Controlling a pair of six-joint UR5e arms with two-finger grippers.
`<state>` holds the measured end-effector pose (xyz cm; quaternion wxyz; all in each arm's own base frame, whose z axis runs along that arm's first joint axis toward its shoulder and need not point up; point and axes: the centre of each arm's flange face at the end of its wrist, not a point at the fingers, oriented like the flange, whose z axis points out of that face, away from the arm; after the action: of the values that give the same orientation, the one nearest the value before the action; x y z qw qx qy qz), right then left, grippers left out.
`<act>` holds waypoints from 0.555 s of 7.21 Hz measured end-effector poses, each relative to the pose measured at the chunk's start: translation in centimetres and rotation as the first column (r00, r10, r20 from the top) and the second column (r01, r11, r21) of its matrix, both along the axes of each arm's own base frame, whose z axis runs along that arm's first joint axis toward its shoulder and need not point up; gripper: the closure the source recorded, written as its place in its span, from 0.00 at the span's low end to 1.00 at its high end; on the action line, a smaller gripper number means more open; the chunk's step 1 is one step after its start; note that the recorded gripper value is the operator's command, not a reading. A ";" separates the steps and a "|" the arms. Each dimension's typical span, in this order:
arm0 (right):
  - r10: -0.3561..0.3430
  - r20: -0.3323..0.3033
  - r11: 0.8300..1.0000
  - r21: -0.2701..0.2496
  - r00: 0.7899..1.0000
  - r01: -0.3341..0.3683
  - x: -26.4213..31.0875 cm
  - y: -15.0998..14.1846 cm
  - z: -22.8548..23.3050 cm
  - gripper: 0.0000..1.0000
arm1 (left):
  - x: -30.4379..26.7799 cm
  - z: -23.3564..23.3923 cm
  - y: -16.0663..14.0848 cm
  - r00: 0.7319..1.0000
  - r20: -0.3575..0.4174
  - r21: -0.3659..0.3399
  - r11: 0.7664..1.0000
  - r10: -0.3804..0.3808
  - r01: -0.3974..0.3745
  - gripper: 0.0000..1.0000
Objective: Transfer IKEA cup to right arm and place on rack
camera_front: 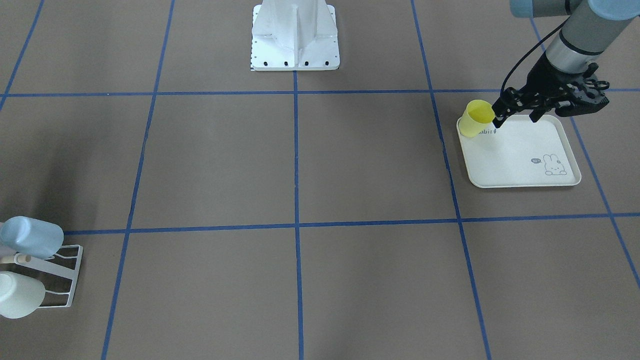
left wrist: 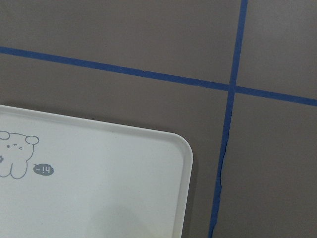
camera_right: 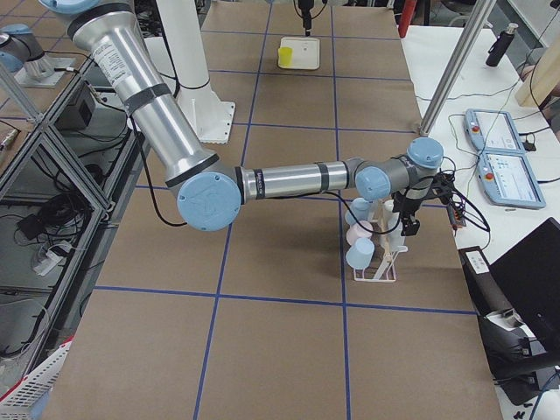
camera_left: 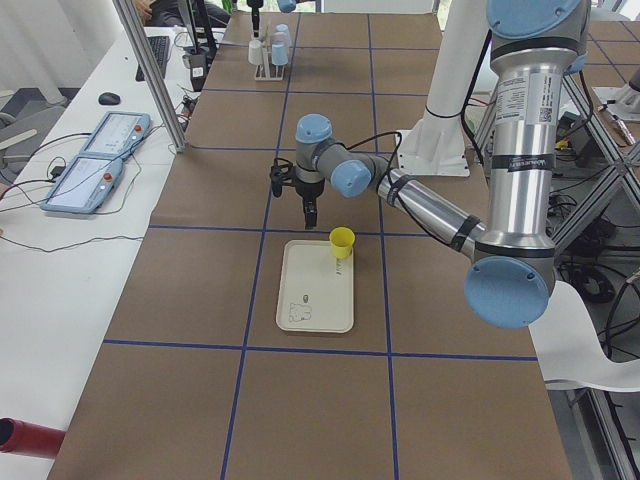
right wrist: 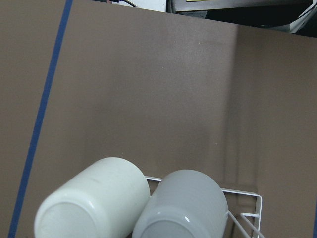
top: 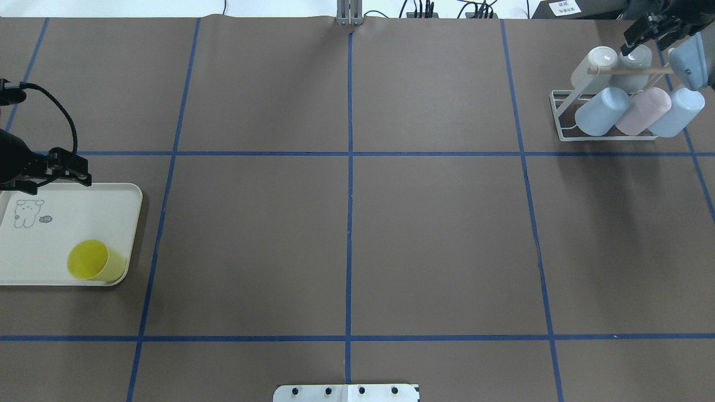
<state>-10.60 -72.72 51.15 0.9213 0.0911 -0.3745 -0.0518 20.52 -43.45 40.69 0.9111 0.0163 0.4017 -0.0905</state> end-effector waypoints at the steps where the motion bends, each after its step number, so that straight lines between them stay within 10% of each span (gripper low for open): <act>1: 0.000 0.000 1.000 -0.001 1.000 0.000 0.0 0.0 0.0 0.02 | -0.1 0.3 0.2 1.000 -0.002 0.009 1.000 0.002 -0.002 0.00; 4: 0.004 0.005 1.000 -0.001 1.000 -0.004 -0.1 -0.2 -0.4 0.02 | -0.8 3.2 2.0 1.000 -0.011 0.035 0.999 0.005 -0.004 0.01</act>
<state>-10.68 -72.96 50.77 0.9205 0.0913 -0.3766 -0.0495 19.68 -41.45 43.89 0.9086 0.0309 0.4084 -0.0816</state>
